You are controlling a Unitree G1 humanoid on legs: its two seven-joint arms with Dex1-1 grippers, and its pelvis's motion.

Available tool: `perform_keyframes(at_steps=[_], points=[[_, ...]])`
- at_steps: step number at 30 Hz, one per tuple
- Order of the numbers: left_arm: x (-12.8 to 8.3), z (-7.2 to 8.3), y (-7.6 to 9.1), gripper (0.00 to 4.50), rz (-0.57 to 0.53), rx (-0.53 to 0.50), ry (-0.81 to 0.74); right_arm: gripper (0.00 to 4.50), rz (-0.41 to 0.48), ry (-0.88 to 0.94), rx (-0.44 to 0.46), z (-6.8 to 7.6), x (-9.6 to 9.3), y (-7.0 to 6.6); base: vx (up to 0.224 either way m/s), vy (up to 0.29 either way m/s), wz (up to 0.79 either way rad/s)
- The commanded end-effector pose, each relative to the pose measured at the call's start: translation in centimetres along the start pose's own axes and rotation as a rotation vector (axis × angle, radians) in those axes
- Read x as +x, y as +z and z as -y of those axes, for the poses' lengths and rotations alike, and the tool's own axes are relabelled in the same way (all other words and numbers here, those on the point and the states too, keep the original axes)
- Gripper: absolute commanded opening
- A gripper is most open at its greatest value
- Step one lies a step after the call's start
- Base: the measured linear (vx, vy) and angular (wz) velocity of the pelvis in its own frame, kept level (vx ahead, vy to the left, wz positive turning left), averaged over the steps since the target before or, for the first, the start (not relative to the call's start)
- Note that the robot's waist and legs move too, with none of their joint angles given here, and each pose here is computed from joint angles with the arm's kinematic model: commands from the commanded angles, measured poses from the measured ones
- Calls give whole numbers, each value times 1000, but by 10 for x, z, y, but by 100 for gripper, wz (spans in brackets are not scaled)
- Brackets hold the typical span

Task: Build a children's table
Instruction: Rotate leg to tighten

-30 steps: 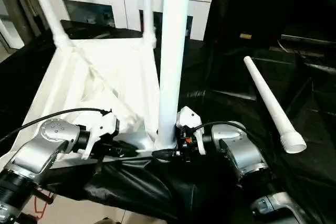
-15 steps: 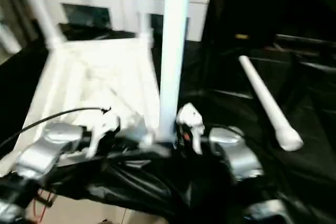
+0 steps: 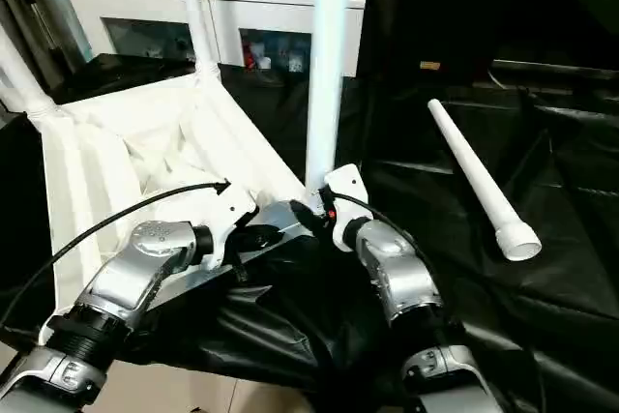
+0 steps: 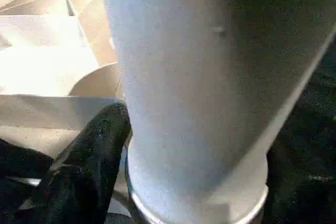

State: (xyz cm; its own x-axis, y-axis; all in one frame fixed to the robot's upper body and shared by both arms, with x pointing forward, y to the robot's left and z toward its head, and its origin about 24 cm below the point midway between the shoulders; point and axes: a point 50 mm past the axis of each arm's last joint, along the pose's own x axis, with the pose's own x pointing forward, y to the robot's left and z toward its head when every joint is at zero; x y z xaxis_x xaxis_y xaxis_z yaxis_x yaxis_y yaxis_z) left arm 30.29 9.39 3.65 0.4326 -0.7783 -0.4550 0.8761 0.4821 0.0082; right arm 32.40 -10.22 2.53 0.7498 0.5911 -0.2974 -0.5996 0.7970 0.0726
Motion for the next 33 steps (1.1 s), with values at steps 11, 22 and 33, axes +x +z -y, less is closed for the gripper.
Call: perform_keyframes(at_steps=[11,22,33], points=[[-20,18,4,0,53,100,-294,380,-62,520,-129,-10,-29,5,21,-1,1],[-42,15,1,0,13,117,-451,380,-170,787,-189,-6,-53,11,0,0,0],[-42,13,1,0,10,119,-454,312,-194,818,-196,-13,-54,6,0,0,0]])
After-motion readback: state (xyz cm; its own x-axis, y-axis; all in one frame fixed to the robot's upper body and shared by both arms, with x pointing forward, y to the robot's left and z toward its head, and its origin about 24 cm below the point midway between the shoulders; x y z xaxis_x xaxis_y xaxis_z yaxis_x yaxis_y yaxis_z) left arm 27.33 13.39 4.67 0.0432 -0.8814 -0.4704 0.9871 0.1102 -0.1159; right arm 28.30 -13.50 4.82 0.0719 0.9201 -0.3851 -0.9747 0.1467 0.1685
